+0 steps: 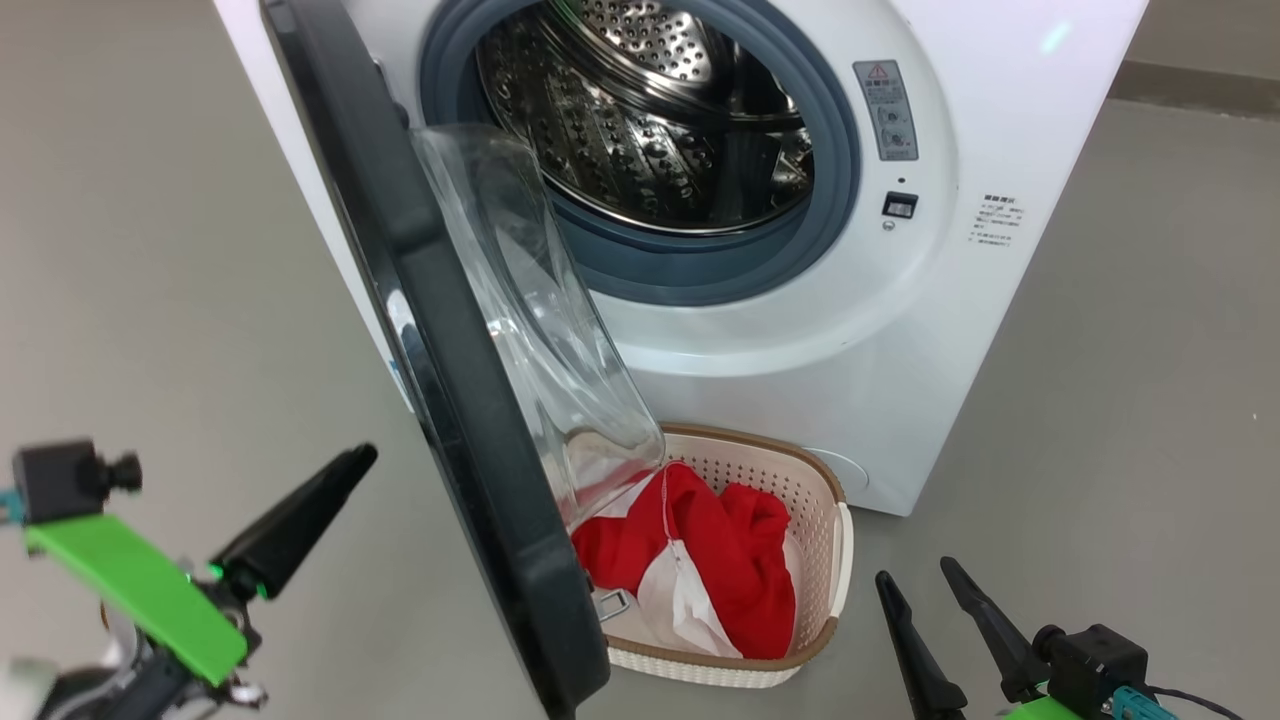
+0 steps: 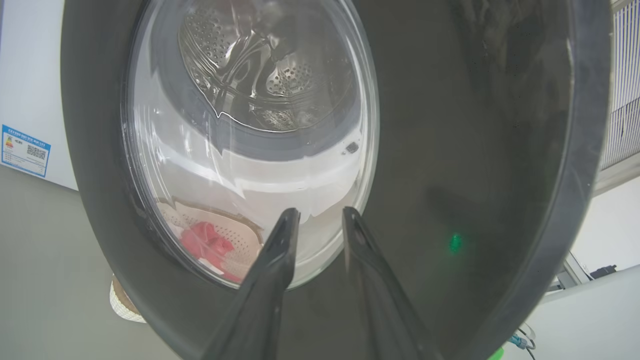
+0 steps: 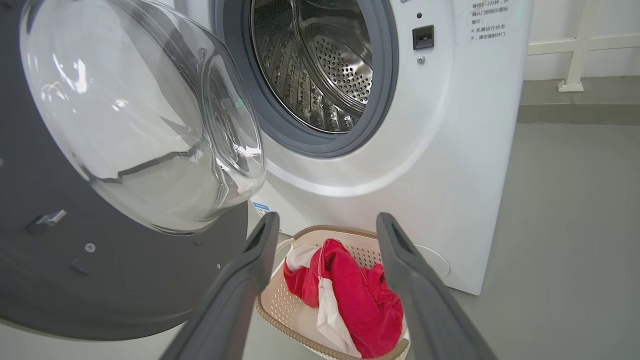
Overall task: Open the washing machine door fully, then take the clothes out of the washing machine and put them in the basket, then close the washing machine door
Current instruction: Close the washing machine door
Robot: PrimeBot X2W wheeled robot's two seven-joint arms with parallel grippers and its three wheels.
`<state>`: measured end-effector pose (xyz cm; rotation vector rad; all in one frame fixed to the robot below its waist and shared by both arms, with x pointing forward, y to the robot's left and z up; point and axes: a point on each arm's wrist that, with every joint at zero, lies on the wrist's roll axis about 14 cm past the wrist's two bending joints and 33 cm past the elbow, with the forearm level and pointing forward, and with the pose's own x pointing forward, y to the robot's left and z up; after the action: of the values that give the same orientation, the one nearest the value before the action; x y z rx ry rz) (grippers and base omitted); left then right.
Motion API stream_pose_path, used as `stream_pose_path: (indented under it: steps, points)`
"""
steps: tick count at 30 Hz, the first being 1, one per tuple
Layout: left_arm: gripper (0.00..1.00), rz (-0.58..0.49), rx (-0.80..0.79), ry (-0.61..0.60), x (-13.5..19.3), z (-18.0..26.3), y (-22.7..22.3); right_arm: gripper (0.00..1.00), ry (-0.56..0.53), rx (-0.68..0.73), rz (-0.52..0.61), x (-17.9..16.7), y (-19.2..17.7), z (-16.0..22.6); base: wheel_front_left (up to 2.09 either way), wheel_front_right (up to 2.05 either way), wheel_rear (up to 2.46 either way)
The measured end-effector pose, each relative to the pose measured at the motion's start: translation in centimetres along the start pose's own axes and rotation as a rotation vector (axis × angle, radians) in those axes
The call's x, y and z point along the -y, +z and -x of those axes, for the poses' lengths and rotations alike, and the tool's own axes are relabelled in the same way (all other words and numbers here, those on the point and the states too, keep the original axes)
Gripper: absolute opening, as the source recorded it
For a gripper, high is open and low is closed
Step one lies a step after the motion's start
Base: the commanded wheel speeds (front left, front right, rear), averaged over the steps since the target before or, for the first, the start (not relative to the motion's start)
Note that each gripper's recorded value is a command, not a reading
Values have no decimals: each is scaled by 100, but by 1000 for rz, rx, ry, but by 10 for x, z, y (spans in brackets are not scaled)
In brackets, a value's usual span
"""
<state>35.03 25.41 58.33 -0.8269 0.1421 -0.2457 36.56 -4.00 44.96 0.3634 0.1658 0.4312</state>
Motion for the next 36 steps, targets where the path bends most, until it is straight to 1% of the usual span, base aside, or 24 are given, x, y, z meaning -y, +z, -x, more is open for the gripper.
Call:
stream_pose_path:
  steps: [2,3,4,5,16,25,29,33,36]
  points:
    - [68,39,29,29,-10,8,-5,100,6,2,2,-2,1,0,0,0,0]
    - [82,59,45,43,-15,12,-7,100,9,3,3,-3,1,0,0,0,0]
    - [93,80,60,57,-20,16,-9,100,12,3,3,-5,1,-1,0,0,0]
    - [100,98,77,73,-25,20,-11,100,16,3,4,-6,1,-1,0,0,0]
    - [100,220,166,253,-74,60,-50,100,39,-19,5,-14,-6,-1,0,0,0]
    - [100,293,244,398,-107,86,-79,100,51,-25,6,-17,-7,-3,0,0,0]
    - [100,290,275,442,-116,90,-85,100,51,-32,4,-17,-9,-4,0,0,0]
    - [100,243,280,473,-120,93,-94,100,49,-37,2,-16,-11,-4,0,0,0]
    - [100,229,278,479,-119,91,-103,100,48,-41,1,-15,-12,-4,0,0,0]
